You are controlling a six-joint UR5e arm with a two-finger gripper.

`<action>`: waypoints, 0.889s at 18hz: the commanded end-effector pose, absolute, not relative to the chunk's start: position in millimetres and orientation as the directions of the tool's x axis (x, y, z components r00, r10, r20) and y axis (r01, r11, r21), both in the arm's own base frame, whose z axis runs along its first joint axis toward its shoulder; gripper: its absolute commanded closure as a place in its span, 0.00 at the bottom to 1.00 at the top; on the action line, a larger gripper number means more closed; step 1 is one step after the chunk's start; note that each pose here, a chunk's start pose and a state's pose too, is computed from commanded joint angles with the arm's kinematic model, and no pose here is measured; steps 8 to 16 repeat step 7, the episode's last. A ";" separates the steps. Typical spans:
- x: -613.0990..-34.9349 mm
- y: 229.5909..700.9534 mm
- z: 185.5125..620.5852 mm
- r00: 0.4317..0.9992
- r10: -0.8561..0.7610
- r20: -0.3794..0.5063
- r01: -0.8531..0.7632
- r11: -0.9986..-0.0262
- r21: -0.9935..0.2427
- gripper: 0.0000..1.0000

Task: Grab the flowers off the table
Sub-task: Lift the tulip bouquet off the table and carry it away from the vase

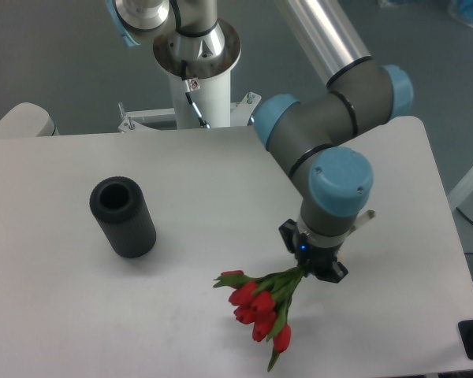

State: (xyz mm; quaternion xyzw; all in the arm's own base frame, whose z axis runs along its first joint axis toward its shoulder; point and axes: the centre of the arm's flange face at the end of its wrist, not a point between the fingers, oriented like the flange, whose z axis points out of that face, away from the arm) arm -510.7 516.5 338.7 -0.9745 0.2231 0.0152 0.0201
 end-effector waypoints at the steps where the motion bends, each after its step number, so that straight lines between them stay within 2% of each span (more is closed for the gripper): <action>1: -513.0 514.3 341.0 0.897 -0.441 -0.033 -0.442 -0.896 -0.032 1.00; 16: -517.6 510.8 340.4 0.895 -0.445 -0.028 -0.446 -0.894 -0.032 1.00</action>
